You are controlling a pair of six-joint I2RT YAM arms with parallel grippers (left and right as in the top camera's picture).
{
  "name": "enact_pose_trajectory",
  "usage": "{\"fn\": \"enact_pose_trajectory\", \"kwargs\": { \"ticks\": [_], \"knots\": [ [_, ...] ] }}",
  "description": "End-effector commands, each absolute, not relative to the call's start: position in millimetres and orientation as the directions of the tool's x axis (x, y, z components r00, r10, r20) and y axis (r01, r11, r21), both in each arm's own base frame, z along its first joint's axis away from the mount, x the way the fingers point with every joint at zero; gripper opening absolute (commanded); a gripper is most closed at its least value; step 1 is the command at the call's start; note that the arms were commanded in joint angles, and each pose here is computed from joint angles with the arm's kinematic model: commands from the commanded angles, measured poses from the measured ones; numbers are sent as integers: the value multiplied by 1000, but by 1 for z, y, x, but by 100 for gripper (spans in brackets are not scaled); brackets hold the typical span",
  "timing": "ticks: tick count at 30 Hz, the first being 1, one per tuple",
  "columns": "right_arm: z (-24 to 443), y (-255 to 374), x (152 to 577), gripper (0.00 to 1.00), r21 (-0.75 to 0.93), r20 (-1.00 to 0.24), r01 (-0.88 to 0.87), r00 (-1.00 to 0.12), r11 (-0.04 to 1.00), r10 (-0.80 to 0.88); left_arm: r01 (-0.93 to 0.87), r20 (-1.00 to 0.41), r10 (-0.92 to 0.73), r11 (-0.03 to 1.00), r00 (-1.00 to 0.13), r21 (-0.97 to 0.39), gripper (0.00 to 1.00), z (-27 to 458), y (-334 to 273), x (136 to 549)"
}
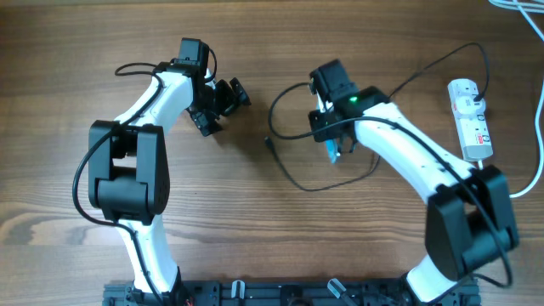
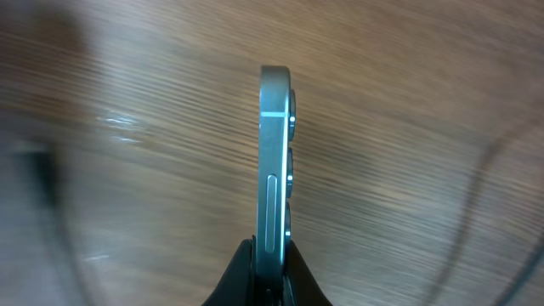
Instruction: Plug charger to phone and switch on socket
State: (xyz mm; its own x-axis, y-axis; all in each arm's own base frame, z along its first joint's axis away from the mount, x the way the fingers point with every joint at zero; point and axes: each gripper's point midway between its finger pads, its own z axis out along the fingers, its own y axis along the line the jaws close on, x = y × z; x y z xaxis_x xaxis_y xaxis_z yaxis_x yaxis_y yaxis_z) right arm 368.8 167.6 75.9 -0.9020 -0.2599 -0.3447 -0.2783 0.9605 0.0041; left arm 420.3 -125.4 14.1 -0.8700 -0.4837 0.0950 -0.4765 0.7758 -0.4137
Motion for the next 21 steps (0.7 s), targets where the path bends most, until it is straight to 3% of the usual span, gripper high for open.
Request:
{"fn": "enact_pose_trajectory", "kwargs": {
  "ticks": [1,3,9,11,12,13,16,18,21],
  "knots": [
    [131,204,362,4,374,-391,-344,-900,861,-190,-537,145,-518,803,-843,-257,100,-40,-101,396],
    [139,200,363,4,497,-368,-323,-919,806,-142,-537,145,-518,803,-843,-257,100,-40,-101,396],
    [161,172,378,4,661,-353,-262,-935,703,-17,-517,107,-511,796,-853,-314,100,-37,-107,411],
    [164,167,384,4,676,-355,-243,-934,696,19,-334,132,-312,783,-941,-524,94,-19,-144,411],
    [169,168,387,4,693,-360,-244,-932,678,33,-156,91,-134,627,-987,-763,83,19,-180,412],
    [181,173,391,4,737,-370,-257,-927,625,55,-23,20,-12,373,-1000,-928,83,69,-203,409],
    [211,187,403,4,821,-376,-271,-919,503,118,81,-79,97,14,-992,-997,85,133,-215,400],
    [219,189,407,4,837,-373,-266,-917,478,142,84,-86,118,-16,-989,-996,98,138,-220,396],
    [221,190,410,4,833,-388,-280,-910,477,144,95,-97,137,-19,-986,-995,100,138,-227,392]
  ]
}}
